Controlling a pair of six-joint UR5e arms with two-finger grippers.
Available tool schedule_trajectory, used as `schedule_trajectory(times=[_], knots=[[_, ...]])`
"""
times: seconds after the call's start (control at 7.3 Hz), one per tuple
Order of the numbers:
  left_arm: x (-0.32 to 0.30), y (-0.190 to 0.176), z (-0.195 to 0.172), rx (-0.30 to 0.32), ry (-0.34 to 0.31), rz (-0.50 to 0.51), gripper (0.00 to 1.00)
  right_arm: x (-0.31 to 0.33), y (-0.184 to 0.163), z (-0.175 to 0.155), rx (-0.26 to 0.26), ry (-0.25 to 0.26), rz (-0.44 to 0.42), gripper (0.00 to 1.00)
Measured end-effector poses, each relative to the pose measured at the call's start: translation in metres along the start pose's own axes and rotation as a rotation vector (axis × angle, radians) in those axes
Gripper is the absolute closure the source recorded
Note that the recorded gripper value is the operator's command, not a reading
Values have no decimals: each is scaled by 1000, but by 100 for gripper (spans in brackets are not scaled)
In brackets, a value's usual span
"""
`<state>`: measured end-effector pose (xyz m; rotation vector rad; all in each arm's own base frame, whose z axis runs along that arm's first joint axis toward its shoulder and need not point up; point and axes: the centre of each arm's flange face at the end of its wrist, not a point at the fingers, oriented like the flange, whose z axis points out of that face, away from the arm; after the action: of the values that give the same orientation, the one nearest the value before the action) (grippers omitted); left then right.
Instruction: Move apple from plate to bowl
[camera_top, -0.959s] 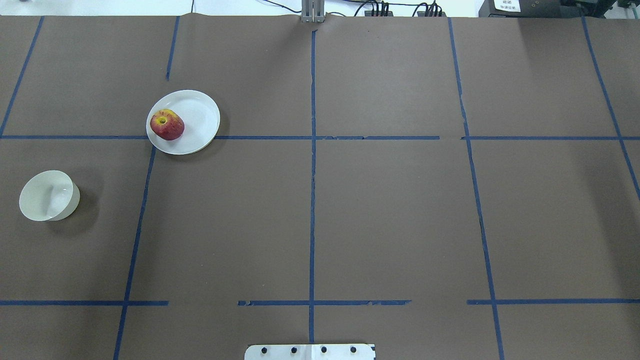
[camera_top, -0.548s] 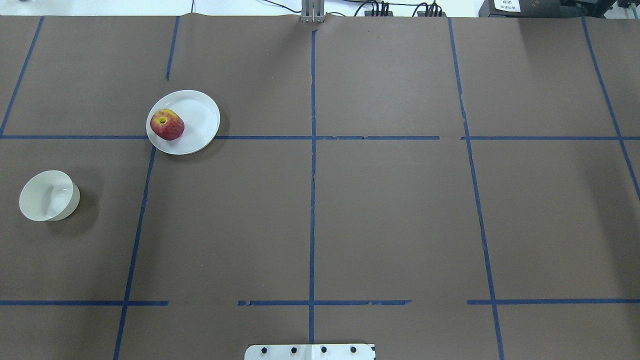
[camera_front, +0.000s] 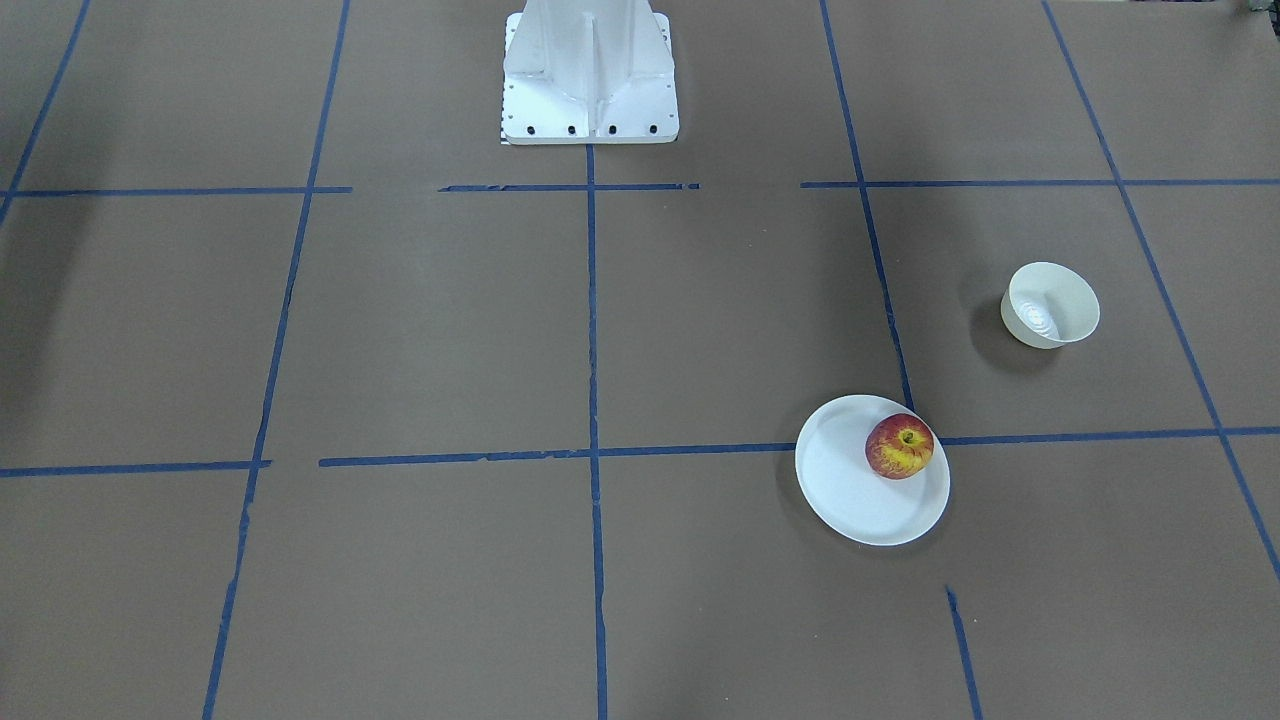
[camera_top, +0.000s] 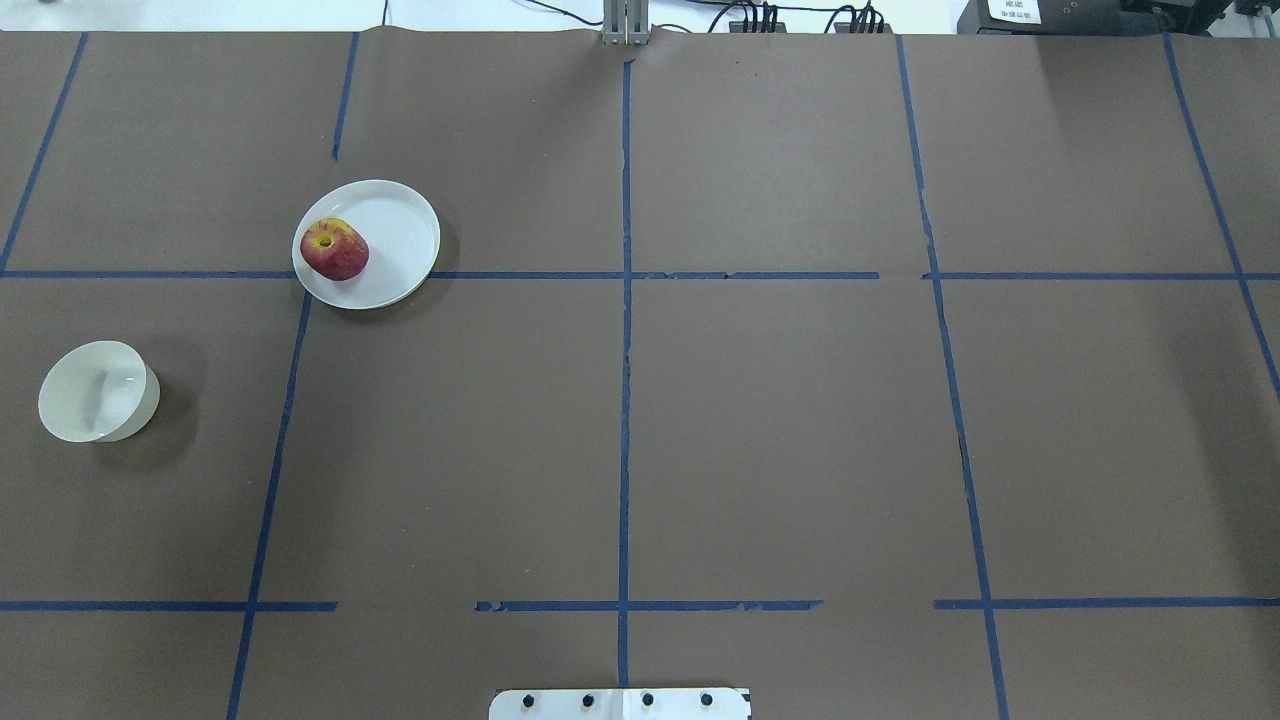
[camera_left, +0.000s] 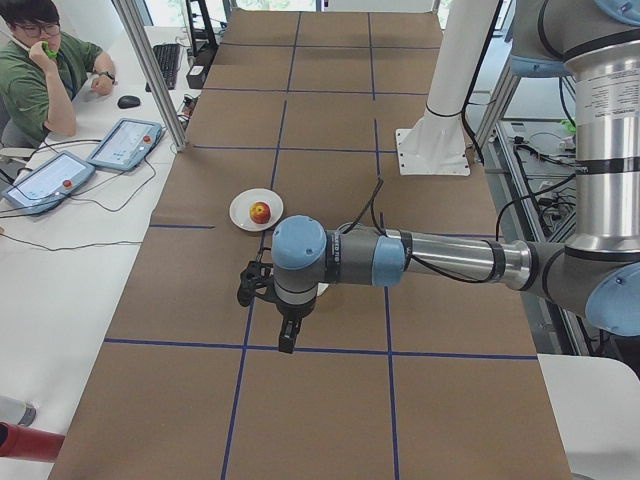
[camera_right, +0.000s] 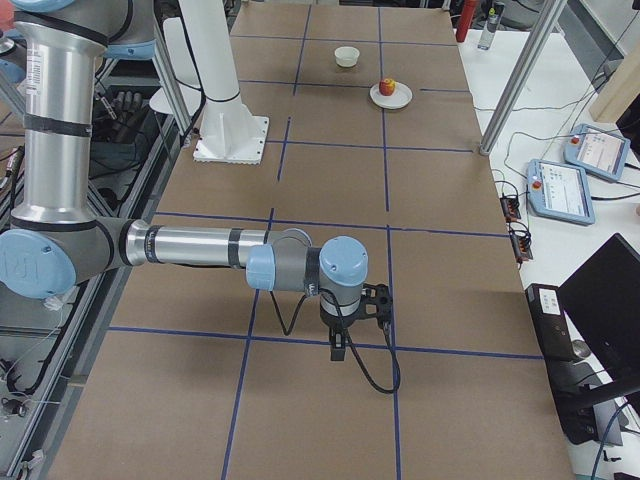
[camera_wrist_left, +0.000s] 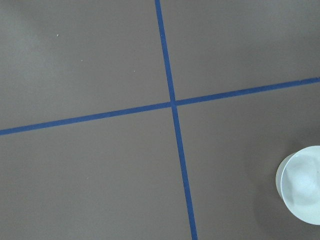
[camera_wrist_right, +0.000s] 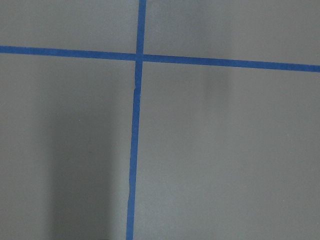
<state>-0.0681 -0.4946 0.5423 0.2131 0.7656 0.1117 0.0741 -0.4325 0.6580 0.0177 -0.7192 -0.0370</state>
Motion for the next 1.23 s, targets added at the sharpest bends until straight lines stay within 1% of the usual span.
schedule_trajectory(times=[0.27, 0.41, 0.55, 0.68, 0.82, 0.96, 1.1, 1.23], knots=[[101, -79, 28, -28, 40, -18, 0, 0, 0, 0, 0, 0, 0, 0], [159, -114, 49, -55, 63, -43, 0, 0, 0, 0, 0, 0, 1, 0], [218, -142, 75, -83, 89, -67, 0, 0, 0, 0, 0, 0, 1, 0], [267, -161, 102, -88, 120, -98, 0, 0, 0, 0, 0, 0, 1, 0], [301, -173, 132, -71, 145, -136, 0, 0, 0, 0, 0, 0, 1, 0], [328, -176, 164, -39, 137, -163, 0, 0, 0, 0, 0, 0, 1, 0], [349, -173, 189, -16, 113, -175, 0, 0, 0, 0, 0, 0, 1, 0], [366, -168, 206, -13, 99, -181, 0, 0, 0, 0, 0, 0, 1, 0]])
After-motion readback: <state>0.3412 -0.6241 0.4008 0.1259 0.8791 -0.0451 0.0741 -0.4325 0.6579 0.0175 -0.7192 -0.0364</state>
